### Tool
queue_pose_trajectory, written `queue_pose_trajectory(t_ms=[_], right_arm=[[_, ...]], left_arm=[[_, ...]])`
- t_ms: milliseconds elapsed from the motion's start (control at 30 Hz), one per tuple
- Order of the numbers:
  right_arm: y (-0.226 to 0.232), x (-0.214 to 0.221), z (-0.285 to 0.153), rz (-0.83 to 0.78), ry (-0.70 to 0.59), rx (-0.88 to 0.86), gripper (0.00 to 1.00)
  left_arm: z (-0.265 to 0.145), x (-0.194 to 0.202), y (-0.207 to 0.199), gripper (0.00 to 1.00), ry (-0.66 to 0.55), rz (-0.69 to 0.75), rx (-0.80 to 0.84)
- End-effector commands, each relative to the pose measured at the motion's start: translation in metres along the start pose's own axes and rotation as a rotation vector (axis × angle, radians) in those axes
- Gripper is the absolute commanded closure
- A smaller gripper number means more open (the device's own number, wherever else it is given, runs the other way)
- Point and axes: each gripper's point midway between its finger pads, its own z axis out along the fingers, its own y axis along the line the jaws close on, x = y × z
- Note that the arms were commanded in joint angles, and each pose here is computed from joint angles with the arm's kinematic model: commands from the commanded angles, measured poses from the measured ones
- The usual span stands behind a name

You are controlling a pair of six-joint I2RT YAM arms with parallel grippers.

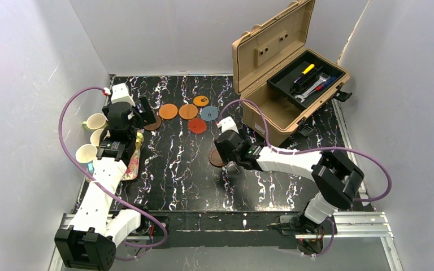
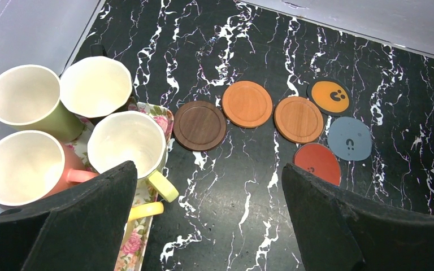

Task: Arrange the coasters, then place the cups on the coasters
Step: Move the coaster to the center of the board.

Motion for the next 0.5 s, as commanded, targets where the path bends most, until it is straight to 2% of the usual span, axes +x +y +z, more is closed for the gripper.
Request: queue_pose_trajectory(t_ms=[0, 300, 467], right_arm=[[0.027, -0.041, -0.016, 0.024, -0.090, -0.138, 0.23], [0.080, -0.034, -0.003, -0.043, -0.048, -0.235, 0.11], [0.096, -0.026, 0.010, -0.052, 0.004, -0.228, 0.10]], left_arm=[[-0.003, -0.001, -0.002, 0.02, -0.015, -0.011, 0.014], [-0.002, 0.001, -0.006, 0.02, -0.010, -0.017, 0.029], [-0.001, 0.002, -0.008, 0.02, -0.005, -0.015, 0.033]])
